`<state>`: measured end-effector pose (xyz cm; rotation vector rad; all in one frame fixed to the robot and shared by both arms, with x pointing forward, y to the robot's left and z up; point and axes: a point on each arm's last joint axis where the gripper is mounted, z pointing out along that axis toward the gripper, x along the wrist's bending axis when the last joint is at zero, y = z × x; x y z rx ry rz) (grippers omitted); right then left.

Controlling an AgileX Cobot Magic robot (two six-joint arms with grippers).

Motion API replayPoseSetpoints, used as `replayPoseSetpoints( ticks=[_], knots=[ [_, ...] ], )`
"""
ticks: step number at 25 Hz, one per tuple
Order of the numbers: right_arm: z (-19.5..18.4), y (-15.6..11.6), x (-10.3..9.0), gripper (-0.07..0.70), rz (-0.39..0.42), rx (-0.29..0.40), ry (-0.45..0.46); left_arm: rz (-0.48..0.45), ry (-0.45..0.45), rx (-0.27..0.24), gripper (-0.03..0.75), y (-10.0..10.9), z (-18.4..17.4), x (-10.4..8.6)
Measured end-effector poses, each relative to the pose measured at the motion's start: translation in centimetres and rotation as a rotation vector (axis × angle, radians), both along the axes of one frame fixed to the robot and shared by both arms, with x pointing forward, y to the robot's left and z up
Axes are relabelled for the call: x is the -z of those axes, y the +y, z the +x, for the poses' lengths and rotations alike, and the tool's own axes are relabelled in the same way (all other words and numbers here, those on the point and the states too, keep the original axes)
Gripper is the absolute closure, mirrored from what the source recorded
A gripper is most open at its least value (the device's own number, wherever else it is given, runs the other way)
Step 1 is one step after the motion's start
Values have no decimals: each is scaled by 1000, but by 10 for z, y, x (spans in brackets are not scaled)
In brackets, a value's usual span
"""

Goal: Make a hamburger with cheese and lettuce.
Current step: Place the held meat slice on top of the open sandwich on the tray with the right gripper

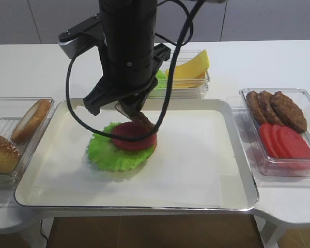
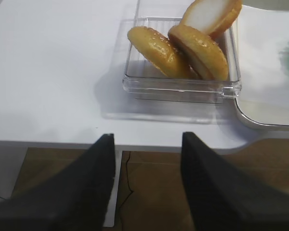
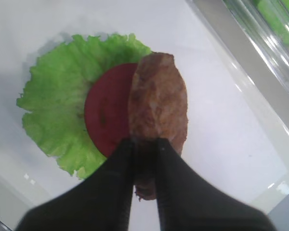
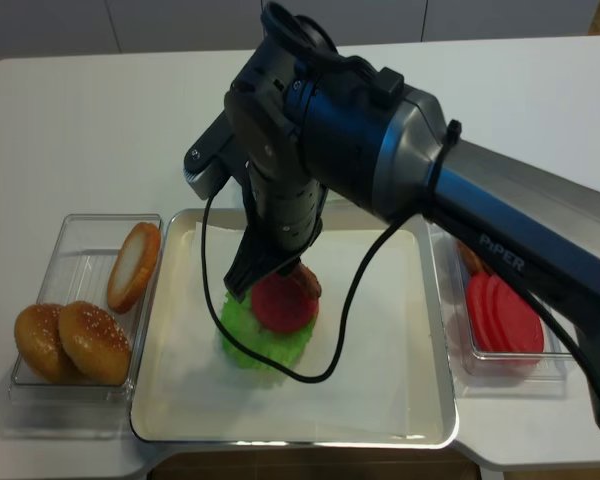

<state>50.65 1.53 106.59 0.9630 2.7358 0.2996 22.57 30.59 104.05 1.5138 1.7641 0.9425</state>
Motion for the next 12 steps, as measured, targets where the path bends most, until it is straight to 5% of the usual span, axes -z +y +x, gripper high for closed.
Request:
replayPoseSetpoints(
  ticks=[12],
  knots=[
    [-1,2,4,523,-1,-2,13,0,0,0,379,0,0,0]
  ],
)
